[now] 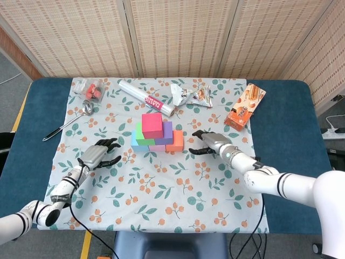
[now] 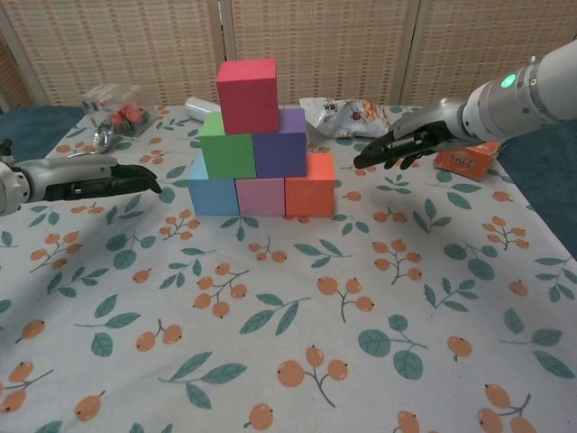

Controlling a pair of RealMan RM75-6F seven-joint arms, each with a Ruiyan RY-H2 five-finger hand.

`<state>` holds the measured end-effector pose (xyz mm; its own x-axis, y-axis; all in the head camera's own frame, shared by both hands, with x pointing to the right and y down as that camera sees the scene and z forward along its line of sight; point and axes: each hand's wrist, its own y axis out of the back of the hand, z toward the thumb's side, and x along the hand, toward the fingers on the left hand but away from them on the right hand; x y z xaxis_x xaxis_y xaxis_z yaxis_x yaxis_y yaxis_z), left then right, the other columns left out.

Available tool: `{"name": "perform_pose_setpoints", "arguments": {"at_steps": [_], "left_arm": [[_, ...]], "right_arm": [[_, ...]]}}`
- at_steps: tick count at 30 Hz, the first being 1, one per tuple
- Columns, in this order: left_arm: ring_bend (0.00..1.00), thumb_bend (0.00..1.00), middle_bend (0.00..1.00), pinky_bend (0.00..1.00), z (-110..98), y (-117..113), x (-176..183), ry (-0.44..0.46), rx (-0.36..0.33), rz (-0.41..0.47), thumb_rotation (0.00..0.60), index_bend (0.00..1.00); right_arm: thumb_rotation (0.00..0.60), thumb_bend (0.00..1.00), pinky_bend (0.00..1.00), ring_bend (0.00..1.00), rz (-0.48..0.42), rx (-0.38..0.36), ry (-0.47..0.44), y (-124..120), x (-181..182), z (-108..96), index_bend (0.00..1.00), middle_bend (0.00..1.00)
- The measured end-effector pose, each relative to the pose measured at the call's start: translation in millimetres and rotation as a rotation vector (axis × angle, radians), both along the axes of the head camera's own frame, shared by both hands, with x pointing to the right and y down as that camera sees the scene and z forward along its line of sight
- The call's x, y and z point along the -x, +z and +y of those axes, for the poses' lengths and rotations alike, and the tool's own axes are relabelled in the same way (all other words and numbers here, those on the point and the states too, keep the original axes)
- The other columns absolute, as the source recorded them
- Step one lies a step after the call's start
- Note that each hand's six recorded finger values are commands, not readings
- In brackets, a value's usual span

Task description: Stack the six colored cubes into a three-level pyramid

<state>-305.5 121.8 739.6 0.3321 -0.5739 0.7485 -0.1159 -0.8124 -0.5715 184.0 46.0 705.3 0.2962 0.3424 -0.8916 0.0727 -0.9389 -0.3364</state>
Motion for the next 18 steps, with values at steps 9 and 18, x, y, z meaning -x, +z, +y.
{"name": "perform_pose_setpoints", "arguments": {"at_steps": [9,18], "left_arm": [[0.0,0.3,0.0,0.05,-1,6,-10,0.014,0.007,0.009,0.002,0.17],[0.0,0.3,0.0,0.05,-4,8,-18,0.028,0.004,0.019,0.006,0.17]], "right_arm": [[0.215,0.44,0.0,0.0,-0.003,0.009,-0.018,13,17,5,0.16,0.0],[0.215,0.44,0.0,0.0,-0.014,-0.001,-0.021,19,29,4,0.16,0.0]]}}
